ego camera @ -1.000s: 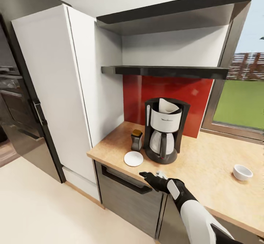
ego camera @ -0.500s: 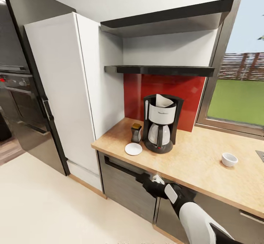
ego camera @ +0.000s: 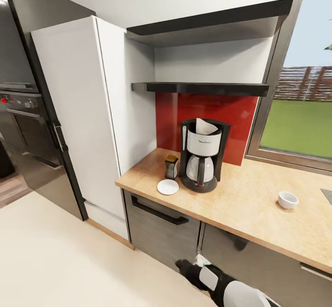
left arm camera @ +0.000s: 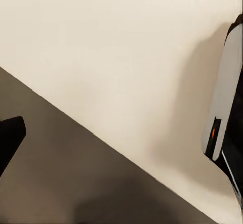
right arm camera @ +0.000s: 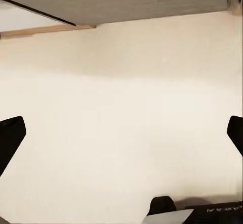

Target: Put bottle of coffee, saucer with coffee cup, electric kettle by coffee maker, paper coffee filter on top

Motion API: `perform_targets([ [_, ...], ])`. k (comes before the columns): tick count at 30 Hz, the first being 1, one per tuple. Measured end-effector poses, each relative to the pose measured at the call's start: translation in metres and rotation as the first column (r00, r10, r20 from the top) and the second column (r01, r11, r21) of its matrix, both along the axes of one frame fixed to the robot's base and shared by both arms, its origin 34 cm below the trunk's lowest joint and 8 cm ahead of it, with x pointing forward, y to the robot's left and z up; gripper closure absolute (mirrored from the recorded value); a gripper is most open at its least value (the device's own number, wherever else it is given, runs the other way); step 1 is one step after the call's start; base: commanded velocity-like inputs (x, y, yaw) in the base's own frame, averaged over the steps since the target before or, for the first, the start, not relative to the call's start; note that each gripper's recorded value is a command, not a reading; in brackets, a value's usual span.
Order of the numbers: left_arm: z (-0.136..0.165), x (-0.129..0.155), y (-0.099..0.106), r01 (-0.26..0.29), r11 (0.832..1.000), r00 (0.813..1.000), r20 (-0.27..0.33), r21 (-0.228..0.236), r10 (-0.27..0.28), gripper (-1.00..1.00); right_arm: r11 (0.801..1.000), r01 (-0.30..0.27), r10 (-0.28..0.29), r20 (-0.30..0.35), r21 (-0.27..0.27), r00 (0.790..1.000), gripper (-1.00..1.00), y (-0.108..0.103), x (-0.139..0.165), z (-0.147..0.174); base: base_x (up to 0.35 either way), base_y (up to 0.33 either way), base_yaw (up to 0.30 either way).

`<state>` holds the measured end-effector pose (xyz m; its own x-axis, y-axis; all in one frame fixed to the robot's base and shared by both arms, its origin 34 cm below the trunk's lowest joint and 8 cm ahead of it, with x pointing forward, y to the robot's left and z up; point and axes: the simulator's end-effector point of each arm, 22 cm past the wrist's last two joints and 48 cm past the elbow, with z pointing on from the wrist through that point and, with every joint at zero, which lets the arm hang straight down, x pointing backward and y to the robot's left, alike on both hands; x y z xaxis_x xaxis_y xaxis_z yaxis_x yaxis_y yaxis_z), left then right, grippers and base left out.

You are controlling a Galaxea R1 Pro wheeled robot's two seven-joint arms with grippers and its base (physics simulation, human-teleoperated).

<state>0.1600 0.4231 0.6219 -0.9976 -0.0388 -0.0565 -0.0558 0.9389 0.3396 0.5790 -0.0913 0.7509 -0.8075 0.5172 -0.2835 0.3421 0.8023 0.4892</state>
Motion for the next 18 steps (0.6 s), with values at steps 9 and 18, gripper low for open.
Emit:
perform_targets([
  [9, -0.007, 0.017, -0.042, 0.02, 0.998, 0.998, 0.065, -0.052, -0.016, -1.0, 0.946, -0.113, 0.072, -0.144, -0.303, 0.987, -1.0, -0.093, -0.115, -0.081, 0.0, 0.0, 0.0],
  [18, -0.009, 0.02, -0.057, 0.029, 0.997, 0.996, 0.092, -0.07, -0.023, -1.0, 0.817, -0.376, 0.247, -0.324, -0.436, 0.913, -1.0, -0.172, -0.24, -0.128, 0.0, 0.0, 0.0],
])
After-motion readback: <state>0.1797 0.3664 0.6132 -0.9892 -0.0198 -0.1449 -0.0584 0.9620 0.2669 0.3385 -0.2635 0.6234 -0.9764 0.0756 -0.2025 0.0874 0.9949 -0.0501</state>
